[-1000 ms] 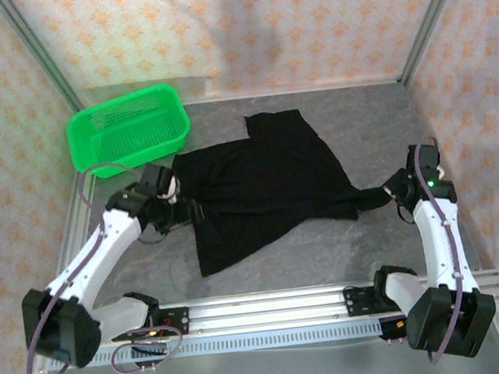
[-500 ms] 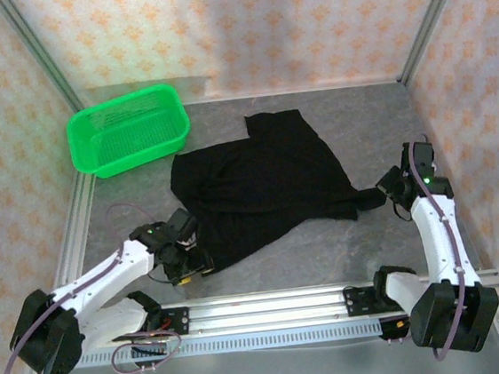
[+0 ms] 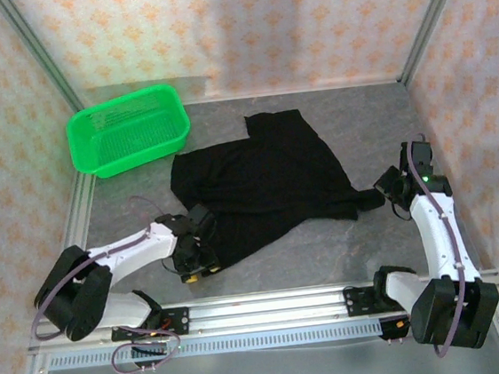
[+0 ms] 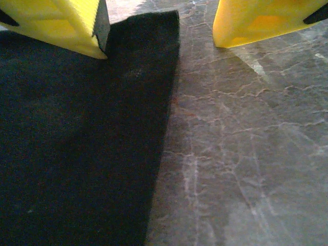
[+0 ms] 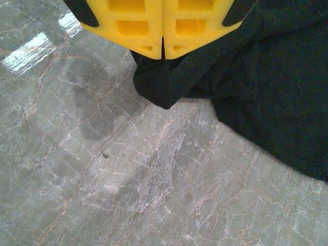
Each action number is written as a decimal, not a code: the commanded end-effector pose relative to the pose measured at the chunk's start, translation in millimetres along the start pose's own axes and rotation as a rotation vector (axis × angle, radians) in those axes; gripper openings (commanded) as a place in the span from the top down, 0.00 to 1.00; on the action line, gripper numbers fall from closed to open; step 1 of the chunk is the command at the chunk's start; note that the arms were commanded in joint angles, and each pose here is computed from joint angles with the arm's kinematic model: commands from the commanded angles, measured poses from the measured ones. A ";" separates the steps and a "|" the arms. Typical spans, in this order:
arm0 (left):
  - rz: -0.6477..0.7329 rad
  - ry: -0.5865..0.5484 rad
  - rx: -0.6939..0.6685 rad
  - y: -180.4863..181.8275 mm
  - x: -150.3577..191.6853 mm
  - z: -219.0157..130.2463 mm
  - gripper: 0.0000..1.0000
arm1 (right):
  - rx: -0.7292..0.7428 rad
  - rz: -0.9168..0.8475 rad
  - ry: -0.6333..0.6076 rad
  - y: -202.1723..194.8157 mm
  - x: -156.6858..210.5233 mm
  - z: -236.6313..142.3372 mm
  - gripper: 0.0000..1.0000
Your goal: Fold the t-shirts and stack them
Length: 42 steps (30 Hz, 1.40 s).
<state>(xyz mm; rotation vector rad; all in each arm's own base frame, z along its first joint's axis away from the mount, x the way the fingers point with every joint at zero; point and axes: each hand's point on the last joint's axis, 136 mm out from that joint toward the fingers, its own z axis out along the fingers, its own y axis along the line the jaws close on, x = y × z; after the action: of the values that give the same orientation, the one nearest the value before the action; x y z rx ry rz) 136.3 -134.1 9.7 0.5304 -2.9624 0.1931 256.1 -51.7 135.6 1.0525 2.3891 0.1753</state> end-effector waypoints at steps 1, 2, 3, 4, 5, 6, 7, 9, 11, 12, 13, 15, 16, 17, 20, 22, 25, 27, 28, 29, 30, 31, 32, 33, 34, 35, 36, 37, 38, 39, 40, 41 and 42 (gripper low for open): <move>0.034 -0.128 0.140 -44.2 -34.7 8.6 0.46 | -0.029 -0.020 -0.011 9.5 -5.6 -1.7 1.00; 0.037 -0.121 0.135 -45.3 -34.9 12.1 0.47 | -0.031 -0.020 -0.010 10.1 -5.5 -1.3 1.00; 0.048 -0.122 0.131 -47.3 -36.4 14.3 0.47 | -0.034 -0.020 -0.007 10.8 -5.1 -0.7 1.00; 0.059 -0.124 0.123 -48.5 -38.1 15.6 0.49 | -0.038 -0.021 -0.003 11.4 -4.4 0.4 1.00; 0.071 -0.130 0.112 -50.3 -41.6 16.4 0.51 | -0.042 -0.017 0.004 11.7 -2.8 2.2 1.00; 0.085 -0.132 0.106 -53.8 -44.9 16.8 0.55 | -0.047 -0.012 0.010 12.4 -1.3 3.8 1.00; 0.095 -0.131 0.105 -57.6 -47.1 17.6 0.58 | -0.052 -0.009 0.015 13.1 -0.3 4.5 1.00; 0.111 -0.131 0.108 -65.6 -52.3 19.4 0.64 | -0.058 -0.009 0.020 14.2 0.9 5.3 1.00; 0.126 -0.128 0.100 -69.8 -55.3 19.2 0.72 | -0.060 -0.014 0.016 14.7 -0.5 4.3 1.00; 0.134 -0.127 0.092 -70.4 -56.0 18.2 0.76 | -0.062 -0.018 0.014 15.6 -1.2 3.4 1.00; 0.140 -0.125 0.077 -67.9 -55.6 16.9 0.79 | -0.064 -0.020 0.013 16.0 -1.4 3.0 1.00; 0.157 -0.136 0.048 -60.8 -54.6 10.1 0.88 | -0.074 -0.026 0.017 18.1 -1.4 1.4 1.00; 0.162 -0.140 0.035 -56.5 -53.0 6.4 0.91 | -0.080 -0.032 0.021 19.4 -1.0 0.5 1.00; 0.168 -0.144 0.026 -52.3 -50.7 0.0 0.95 | -0.090 -0.041 0.026 21.9 -0.3 -1.3 1.00; 0.187 -0.193 0.020 -44.1 -47.0 -32.4 1.00 | -0.109 -0.051 0.031 26.1 -1.4 -9.6 1.00; 0.198 -0.250 0.021 -40.0 -48.0 -63.9 1.00 | -0.145 -0.057 0.021 35.0 -6.3 -21.3 1.00; 0.179 -0.363 0.082 -38.0 -56.1 -125.6 1.00 | -0.238 -0.071 -0.032 57.2 -22.2 -49.2 1.00; 0.140 -0.457 0.161 -36.6 -66.8 -174.9 1.00 | -0.308 -0.090 -0.101 76.6 -42.5 -77.4 1.00; 0.127 -0.496 0.195 -36.6 -71.5 -195.2 1.00 | -0.336 -0.096 -0.134 84.9 -51.8 -90.0 1.00; 0.113 -0.551 0.238 -36.7 -78.0 -223.2 1.00 | -0.372 -0.101 -0.174 94.5 -63.1 -105.6 1.00; 0.110 -0.595 0.263 -36.8 -83.1 -246.8 1.00 | -0.408 -0.108 -0.213 104.8 -74.2 -121.8 1.00; 0.119 -0.642 0.286 -39.3 -87.7 -270.7 1.00 | -0.438 -0.114 -0.247 113.2 -83.8 -136.6 1.00; 0.136 -0.688 0.301 -42.8 -91.7 -295.4 1.00 | -0.465 -0.118 -0.287 121.3 -94.6 -152.7 1.00; 0.156 -0.734 0.309 -47.1 -95.7 -319.5 1.00 | -0.491 -0.122 -0.324 129.1 -104.8 -169.0 1.00; 0.197 -0.776 0.306 -51.0 -98.5 -339.0 1.00 | -0.516 -0.125 -0.357 135.6 -113.5 -183.2 1.00; 0.230 -0.823 0.311 -56.3 -101.6 -361.2 1.00 | -0.546 -0.129 -0.389 143.2 -121.8 -199.0 1.00; 0.248 -0.866 0.311 -59.2 -104.8 -380.5 1.00 | -0.570 -0.131 -0.424 149.3 -129.7 -215.5 1.00; 0.258 -0.910 0.323 -61.7 -107.1 -399.8 1.00 | -0.592 -0.133 -0.451 154.0 -135.2 -229.2 1.00; 0.264 -0.955 0.336 -63.2 -109.6 -419.3 1.00 | -0.614 -0.133 -0.486 158.1 -141.5 -244.8 1.00; 0.260 -0.993 0.343 -63.2 -113.4 -435.0 1.00 | -0.637 -0.136 -0.516 161.9 -145.6 -259.8 1.00; 0.254 -1.031 0.355 -62.1 -115.2 -450.9 1.00 | -0.657 -0.136 -0.543 164.5 -148.7 -273.4 1.00; 0.249 -1.072 0.372 -61.4 -116.7 -467.2 1.00 | -0.672 -0.137 -0.570 165.9 -151.3 -286.9 1.00; 0.243 -1.112 0.390 -61.1 -117.5 -482.9 1.00 | -0.686 -0.137 -0.599 166.4 -153.3 -300.9 1.00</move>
<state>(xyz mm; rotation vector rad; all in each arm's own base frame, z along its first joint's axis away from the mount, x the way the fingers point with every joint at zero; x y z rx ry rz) 316.7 -97.4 451.4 0.4241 -4.0085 0.8514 310.8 -22.4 466.6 0.5526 1.7597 0.4971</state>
